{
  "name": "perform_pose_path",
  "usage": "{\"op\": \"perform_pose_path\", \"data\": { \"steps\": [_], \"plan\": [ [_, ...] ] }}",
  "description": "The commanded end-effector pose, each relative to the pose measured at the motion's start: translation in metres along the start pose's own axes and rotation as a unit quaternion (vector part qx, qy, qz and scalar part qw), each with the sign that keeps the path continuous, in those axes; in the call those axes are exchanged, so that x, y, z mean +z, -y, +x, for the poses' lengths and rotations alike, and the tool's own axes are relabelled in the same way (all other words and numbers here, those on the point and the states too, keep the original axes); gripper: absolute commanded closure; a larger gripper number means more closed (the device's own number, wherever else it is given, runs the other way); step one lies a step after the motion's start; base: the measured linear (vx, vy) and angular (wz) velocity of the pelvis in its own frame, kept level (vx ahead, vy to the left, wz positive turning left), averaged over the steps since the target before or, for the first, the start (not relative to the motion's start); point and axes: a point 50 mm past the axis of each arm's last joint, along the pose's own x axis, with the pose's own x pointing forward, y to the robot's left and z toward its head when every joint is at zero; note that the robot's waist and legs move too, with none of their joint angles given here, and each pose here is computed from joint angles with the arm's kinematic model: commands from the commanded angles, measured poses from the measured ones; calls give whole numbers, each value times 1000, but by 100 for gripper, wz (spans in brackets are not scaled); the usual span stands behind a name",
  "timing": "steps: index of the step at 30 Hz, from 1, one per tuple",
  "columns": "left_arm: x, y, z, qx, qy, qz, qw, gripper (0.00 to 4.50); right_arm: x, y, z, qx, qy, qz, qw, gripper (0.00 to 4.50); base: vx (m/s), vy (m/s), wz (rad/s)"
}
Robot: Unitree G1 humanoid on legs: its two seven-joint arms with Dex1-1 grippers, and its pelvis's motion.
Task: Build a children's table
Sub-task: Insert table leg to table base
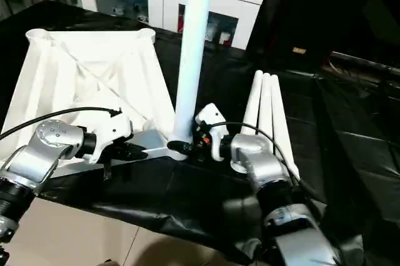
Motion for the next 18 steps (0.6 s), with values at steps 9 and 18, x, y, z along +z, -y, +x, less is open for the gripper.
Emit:
{"op": "perform_pose_path", "data": {
  "steps": [9,18],
  "plan": [
    [27,-18,54,165,-4,-85,983,450,-19,7,31,-310,7,164,936,178,0,0,0],
    [27,-18,58,168,-19,-69,983,450,1,-5,53,-290,40,156,943,122,0,0,0]
  ]
}}
